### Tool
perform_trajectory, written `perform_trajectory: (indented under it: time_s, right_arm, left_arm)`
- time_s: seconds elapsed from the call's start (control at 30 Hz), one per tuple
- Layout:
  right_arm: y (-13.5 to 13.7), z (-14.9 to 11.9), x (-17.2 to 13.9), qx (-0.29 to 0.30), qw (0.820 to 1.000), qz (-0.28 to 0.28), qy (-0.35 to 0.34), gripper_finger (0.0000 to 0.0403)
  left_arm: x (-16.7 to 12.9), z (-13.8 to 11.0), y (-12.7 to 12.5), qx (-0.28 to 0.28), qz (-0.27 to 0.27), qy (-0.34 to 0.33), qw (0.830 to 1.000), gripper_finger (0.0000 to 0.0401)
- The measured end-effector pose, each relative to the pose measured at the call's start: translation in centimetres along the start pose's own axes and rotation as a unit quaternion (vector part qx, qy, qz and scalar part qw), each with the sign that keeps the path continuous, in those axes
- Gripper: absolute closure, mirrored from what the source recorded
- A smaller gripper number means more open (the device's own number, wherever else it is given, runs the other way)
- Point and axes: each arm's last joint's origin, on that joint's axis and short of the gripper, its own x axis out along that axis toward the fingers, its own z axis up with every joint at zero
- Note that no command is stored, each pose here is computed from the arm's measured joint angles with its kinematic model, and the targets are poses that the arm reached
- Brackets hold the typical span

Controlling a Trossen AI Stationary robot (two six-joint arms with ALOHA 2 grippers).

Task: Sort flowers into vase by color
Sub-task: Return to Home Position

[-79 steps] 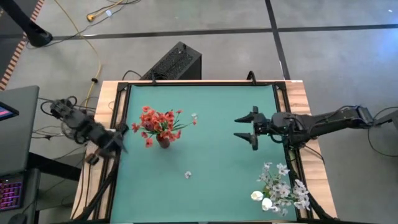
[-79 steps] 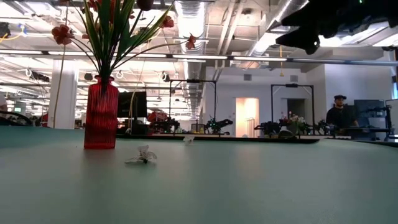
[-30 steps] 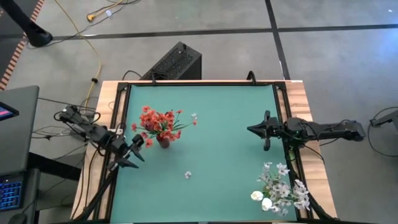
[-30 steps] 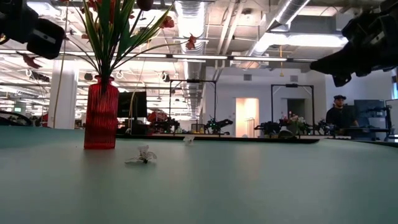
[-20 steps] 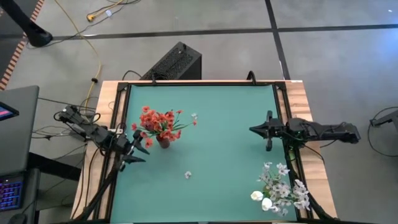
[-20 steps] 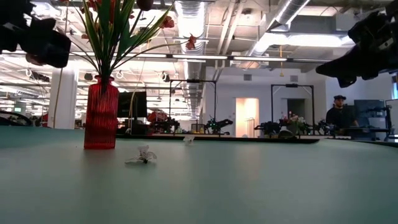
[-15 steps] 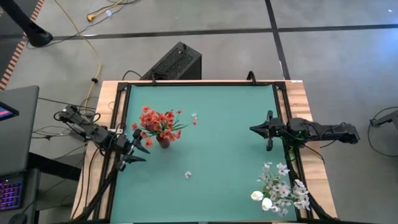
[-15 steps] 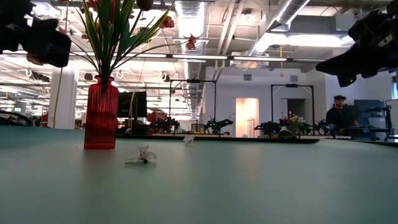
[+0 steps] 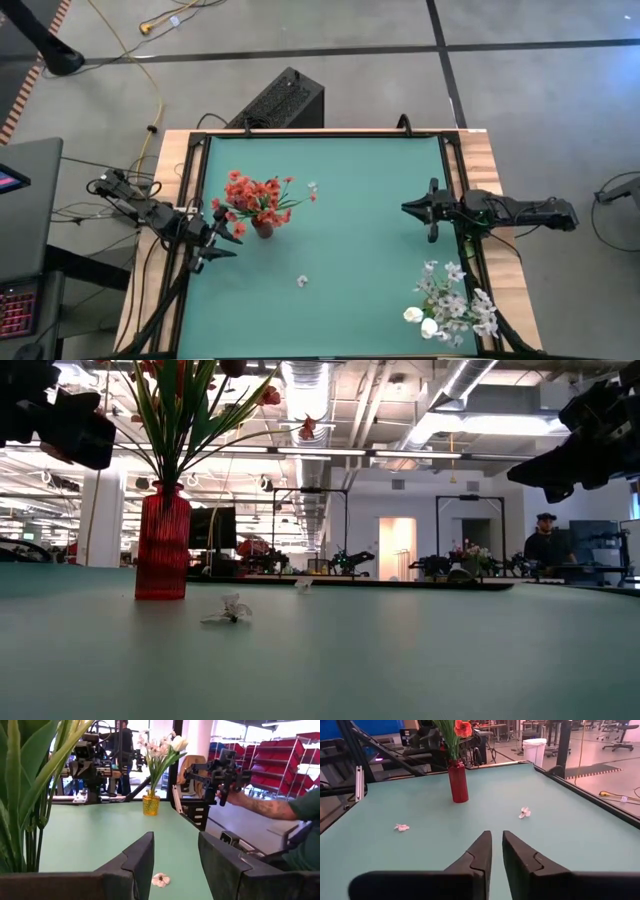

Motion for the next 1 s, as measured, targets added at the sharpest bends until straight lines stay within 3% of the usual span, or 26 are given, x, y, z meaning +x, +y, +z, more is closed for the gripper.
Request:
perform_trajectory:
  time_s: [1.0]
  right_arm:
    - [-0.01, -0.06, 0.01, -0.001, 1.0, 0.0, 0.002, 0.0326]
  left_arm:
    - [0.0, -0.04, 0.0, -0.002, 0.0, 0.0, 1.0, 0.026]
